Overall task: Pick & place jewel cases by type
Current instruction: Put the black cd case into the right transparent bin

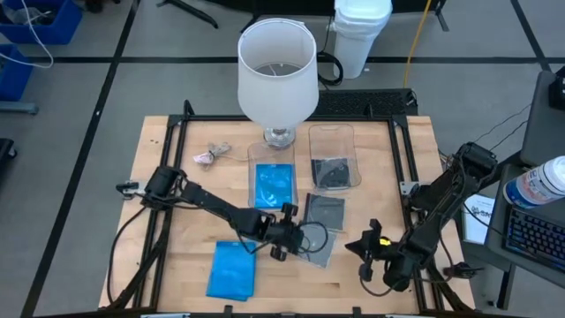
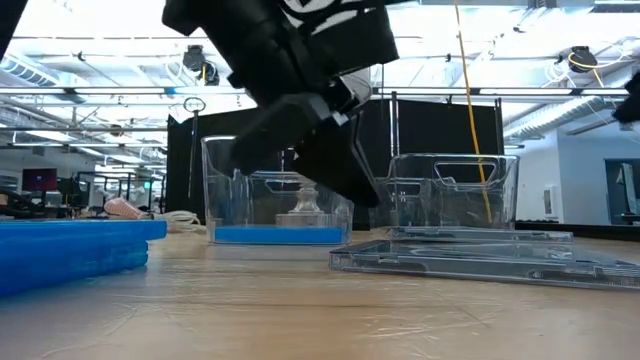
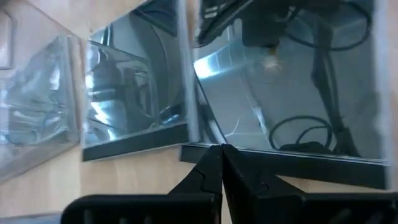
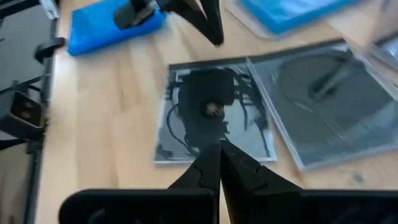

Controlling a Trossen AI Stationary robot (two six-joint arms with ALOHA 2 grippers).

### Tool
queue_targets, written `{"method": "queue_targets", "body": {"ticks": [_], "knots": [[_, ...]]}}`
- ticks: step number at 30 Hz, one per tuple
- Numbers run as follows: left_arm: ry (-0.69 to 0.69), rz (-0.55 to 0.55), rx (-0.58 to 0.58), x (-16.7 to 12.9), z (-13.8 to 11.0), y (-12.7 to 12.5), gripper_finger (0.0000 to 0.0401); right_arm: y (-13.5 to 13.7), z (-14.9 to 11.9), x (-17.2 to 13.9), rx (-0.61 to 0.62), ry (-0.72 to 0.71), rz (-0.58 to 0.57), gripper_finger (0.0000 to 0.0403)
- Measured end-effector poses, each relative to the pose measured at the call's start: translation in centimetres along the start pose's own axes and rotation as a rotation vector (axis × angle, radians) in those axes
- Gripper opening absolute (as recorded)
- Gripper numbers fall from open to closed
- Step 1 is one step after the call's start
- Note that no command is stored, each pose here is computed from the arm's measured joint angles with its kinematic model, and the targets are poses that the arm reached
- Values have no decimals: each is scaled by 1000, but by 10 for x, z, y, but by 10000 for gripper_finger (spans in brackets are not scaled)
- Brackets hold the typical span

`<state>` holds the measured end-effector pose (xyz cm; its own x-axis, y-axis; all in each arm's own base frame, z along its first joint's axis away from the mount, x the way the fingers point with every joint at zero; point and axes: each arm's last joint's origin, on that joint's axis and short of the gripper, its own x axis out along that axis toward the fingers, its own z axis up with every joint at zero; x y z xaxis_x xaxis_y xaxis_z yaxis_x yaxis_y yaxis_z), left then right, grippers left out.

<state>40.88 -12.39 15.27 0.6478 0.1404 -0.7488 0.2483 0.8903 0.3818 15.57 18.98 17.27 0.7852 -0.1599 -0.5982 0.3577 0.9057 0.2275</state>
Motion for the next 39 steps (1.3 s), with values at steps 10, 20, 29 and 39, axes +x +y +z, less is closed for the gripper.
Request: {"method": "queue_targets", "body": {"ticks": [10, 20, 29, 39], "knots": [[30, 26, 18, 8, -6, 23, 11, -30, -3, 4, 192, 137, -239, 0], [52, 19, 109, 8, -9, 23, 27, -53, -6, 35, 390, 352, -264, 47], [45, -41, 136, 8, -9, 21, 4, -74, -7, 44, 607, 367, -193, 111], [82, -42, 169, 15, -16, 21, 31, -103, -16, 38, 836, 231, -16, 140]]}}
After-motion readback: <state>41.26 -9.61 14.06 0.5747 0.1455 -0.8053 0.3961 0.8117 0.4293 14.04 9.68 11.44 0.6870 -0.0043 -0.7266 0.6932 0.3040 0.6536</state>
